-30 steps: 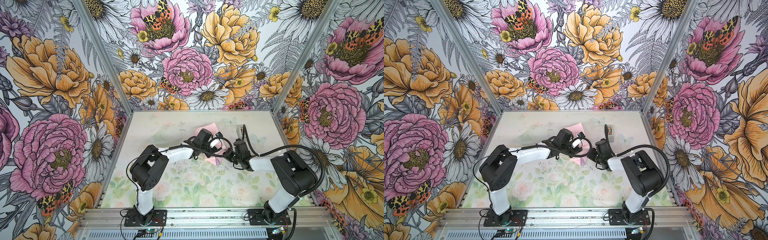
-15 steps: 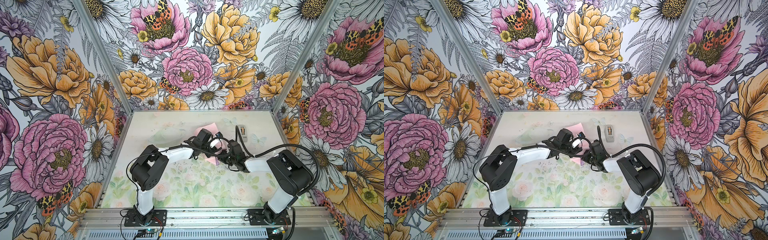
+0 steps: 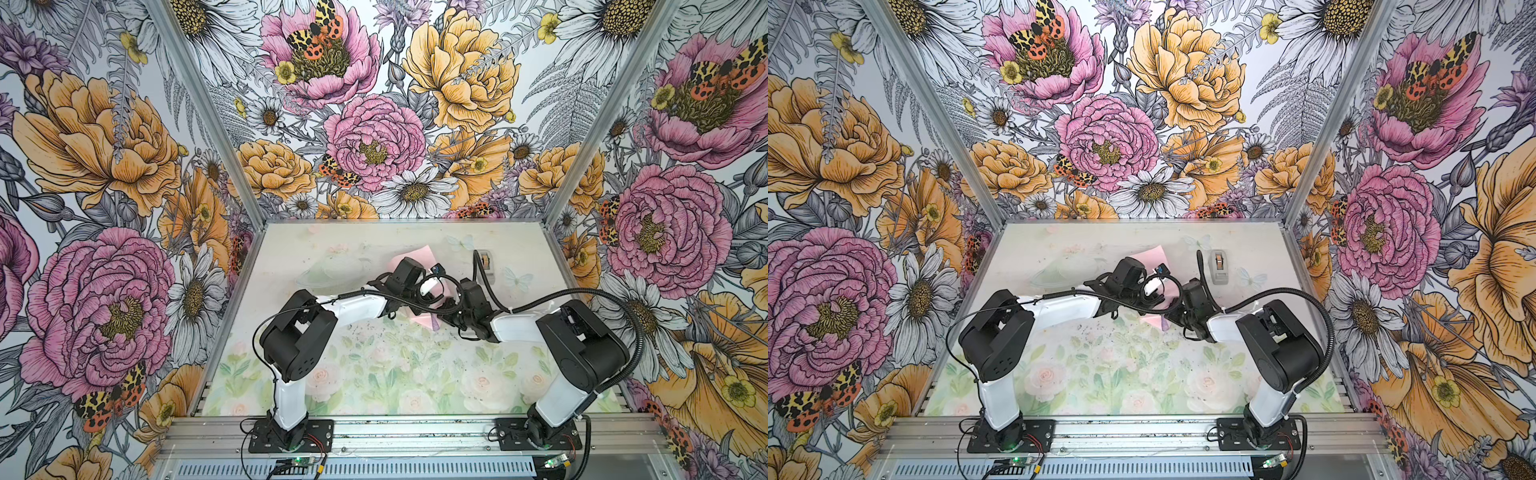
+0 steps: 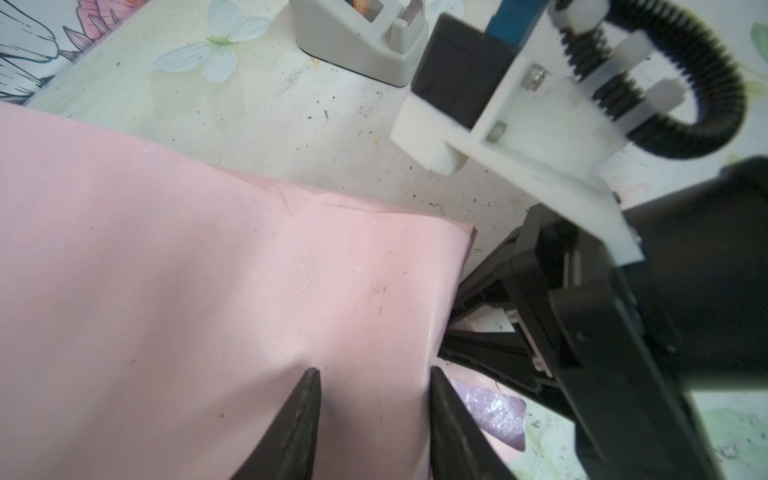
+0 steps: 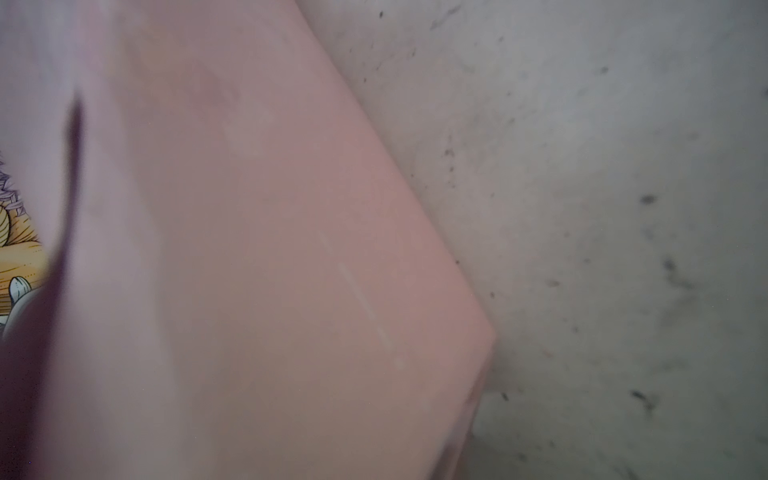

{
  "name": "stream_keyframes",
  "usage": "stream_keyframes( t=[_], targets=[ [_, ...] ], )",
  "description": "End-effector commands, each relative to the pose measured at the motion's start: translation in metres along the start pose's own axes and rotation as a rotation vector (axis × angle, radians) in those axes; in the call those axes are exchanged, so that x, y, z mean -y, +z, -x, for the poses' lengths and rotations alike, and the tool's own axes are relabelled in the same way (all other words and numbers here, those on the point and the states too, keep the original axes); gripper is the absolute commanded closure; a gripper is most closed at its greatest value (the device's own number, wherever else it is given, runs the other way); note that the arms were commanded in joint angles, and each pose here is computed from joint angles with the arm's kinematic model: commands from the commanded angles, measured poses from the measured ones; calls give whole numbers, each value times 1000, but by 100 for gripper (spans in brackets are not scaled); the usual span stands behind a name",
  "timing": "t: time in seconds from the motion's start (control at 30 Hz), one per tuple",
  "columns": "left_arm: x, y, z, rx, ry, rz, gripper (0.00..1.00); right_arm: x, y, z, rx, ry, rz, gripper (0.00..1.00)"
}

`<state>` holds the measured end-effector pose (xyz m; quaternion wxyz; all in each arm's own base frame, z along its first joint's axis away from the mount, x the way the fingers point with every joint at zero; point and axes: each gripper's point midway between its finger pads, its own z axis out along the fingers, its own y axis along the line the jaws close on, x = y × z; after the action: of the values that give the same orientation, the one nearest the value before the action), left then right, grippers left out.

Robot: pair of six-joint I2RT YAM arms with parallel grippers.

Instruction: Wrap the gift box in paper

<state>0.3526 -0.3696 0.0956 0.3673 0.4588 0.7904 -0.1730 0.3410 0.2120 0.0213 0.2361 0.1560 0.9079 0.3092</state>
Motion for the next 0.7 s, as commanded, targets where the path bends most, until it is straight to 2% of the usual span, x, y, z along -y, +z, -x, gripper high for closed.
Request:
stream_keyframes(
  t=[0.0,0.17,0.67],
  targets=[
    [11,0,-21,-61,-29,-53,58,-6,4,14,40,-11,5,96],
    [12,-1,-23,-65,-28,-54,58,1,-6,33,67,9,13,96],
    [13,-1,-26,-71,-28,-57,58,-26,-35,55,95,-55,44,96]
  ],
)
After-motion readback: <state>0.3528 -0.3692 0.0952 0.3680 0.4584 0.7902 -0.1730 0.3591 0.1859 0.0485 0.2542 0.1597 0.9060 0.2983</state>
